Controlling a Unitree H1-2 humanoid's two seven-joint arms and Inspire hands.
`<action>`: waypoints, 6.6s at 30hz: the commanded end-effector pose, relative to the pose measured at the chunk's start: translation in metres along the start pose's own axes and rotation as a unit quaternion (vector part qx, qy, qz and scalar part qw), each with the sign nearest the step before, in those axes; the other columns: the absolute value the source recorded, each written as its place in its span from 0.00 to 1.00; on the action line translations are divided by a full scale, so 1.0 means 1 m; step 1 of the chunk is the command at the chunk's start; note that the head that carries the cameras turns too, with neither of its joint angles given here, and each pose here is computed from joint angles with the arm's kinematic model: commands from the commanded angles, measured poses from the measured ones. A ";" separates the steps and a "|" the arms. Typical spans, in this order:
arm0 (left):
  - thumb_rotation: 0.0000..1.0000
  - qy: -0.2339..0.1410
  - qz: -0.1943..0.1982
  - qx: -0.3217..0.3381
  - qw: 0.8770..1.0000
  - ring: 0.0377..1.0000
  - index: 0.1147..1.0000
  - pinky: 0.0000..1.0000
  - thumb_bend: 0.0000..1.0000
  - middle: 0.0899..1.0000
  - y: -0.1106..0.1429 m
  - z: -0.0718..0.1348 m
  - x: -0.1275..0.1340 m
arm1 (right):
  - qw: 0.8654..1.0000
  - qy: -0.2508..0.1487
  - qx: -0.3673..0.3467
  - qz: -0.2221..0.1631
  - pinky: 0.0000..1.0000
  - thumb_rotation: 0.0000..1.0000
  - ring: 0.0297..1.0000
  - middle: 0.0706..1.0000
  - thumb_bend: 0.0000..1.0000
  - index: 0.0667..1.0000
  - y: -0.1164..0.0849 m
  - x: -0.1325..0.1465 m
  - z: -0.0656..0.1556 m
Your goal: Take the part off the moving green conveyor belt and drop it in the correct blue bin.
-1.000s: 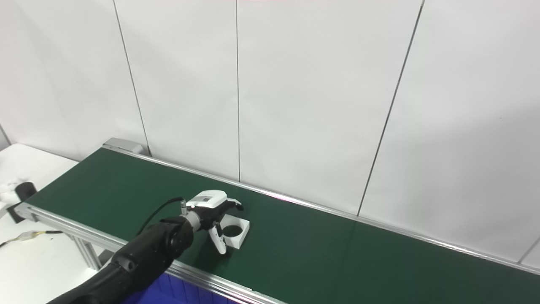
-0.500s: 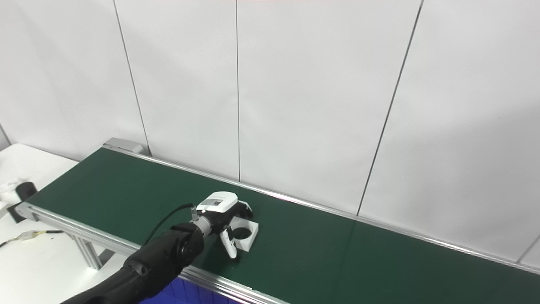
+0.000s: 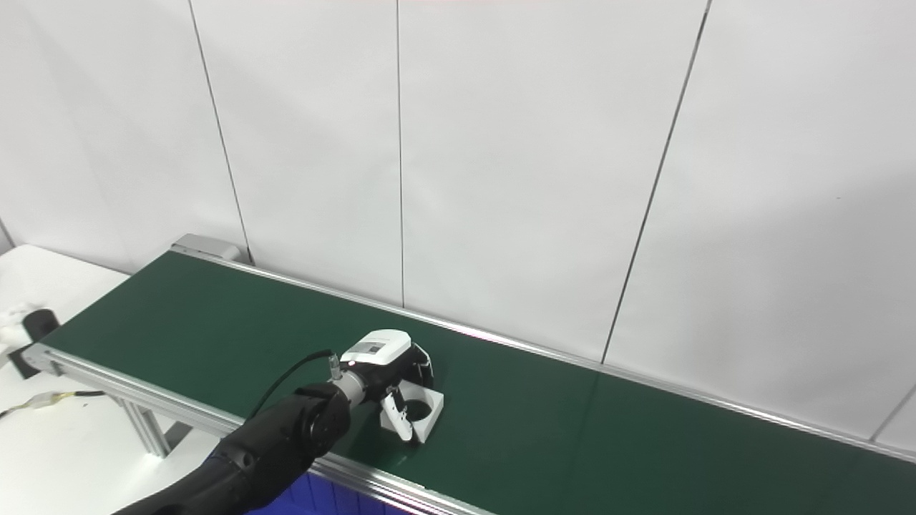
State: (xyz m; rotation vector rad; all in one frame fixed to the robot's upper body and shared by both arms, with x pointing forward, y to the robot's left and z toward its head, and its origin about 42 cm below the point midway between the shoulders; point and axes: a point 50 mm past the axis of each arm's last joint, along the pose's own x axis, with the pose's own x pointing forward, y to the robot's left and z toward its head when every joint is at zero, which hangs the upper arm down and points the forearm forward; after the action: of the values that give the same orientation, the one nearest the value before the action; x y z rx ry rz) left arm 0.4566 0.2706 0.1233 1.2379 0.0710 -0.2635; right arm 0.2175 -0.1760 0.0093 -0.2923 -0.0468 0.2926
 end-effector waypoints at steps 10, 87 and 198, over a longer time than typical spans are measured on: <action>0.00 -0.002 0.017 -0.014 1.000 0.61 0.39 0.76 0.52 0.49 0.023 -0.002 -0.004 | 0.999 -0.046 0.009 -0.008 0.70 0.75 0.78 0.80 0.63 0.90 -0.003 0.005 0.013; 0.00 -0.200 0.049 -0.242 0.948 0.46 0.38 0.48 0.50 0.47 0.013 0.067 -0.201 | 0.995 -0.091 -0.003 -0.025 0.68 0.59 0.75 0.77 0.61 0.86 -0.019 0.005 0.039; 0.00 -0.201 0.049 -0.243 0.948 0.46 0.38 0.48 0.50 0.47 0.012 0.067 -0.202 | 0.996 -0.090 -0.003 -0.025 0.68 0.59 0.75 0.77 0.62 0.86 -0.019 0.005 0.040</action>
State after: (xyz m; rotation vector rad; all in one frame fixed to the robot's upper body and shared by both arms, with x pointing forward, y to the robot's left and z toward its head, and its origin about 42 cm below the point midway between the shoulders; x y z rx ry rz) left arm 0.2582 0.2445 0.1855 0.6748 -0.1974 -0.3764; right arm 0.2222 -0.1841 0.0410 -0.2926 -0.1436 0.2677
